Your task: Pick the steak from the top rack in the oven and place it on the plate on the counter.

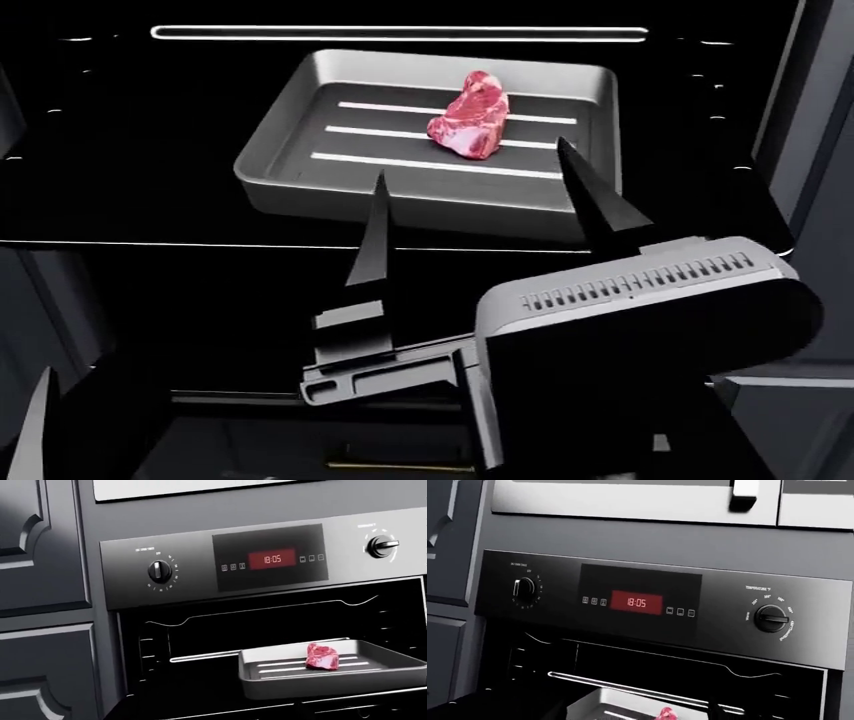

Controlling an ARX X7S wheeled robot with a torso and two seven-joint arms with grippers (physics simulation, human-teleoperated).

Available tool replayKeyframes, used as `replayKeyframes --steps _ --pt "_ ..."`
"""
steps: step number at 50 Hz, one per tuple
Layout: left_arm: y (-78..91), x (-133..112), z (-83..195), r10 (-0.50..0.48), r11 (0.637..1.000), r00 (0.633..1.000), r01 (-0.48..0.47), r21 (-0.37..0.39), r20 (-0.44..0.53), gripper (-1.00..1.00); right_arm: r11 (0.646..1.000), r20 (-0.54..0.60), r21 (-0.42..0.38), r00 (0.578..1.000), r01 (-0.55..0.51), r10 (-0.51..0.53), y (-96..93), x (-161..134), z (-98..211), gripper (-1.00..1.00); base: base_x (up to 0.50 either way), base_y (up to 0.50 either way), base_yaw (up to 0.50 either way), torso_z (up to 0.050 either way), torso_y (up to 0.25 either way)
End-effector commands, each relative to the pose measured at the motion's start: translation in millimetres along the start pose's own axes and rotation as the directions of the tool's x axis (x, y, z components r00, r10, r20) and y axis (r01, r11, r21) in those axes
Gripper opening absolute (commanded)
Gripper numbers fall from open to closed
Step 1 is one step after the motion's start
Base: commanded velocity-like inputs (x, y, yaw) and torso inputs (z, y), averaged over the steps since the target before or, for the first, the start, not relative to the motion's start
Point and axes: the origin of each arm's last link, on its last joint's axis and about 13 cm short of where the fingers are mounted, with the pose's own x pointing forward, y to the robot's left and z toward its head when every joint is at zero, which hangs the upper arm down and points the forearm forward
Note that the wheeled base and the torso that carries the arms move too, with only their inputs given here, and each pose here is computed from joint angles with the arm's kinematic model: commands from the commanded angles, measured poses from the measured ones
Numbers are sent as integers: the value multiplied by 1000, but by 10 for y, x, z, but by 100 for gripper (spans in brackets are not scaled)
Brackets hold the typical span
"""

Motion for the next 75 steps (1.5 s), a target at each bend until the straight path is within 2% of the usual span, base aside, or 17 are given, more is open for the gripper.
replayKeyframes --steps 1,6,18,24,25,31,39,46,62,75 --pt "-5 -76 33 6 1000 999 -7 14 42 100 1000 -69 2 997 30 -29 -60 135 47 100 0 0 0 20 0" --pt "13 -142 61 15 1000 997 -17 18 71 100 999 -115 14 992 46 -44 -150 334 84 100 0 0 0 0 0" --pt "-3 -247 147 16 999 992 -20 34 127 100 999 -142 32 989 37 -32 -216 657 368 100 0 0 0 0 0" --pt "-11 -241 149 17 999 992 -21 33 123 100 999 -273 39 962 -12 22 -224 757 441 100 0 0 0 0 0" --pt "-16 -239 147 15 999 992 -19 32 123 100 1000 -300 -3 954 -13 12 -227 783 460 100 0 0 0 0 0" --pt "-25 -239 153 6 999 992 -11 34 129 100 1000 -301 18 953 -8 13 -217 808 515 100 36 0 0 0 0" --pt "-14 -232 166 14 999 991 -19 35 134 100 999 -283 32 959 -8 17 -227 795 522 100 498 2 0 0 0" --pt "-9 -224 177 16 999 990 -21 35 137 100 1000 -281 23 959 -20 25 -209 795 518 100 500 2 0 0 0" --pt "-16 -245 161 13 999 991 -18 32 134 100 999 -271 23 962 -42 47 -185 771 528 100 26 0 0 0 2" --pt "-21 -237 148 9 999 991 -14 33 134 100 999 -281 14 958 -51 53 -175 765 530 100 294 -11 0 0 1"
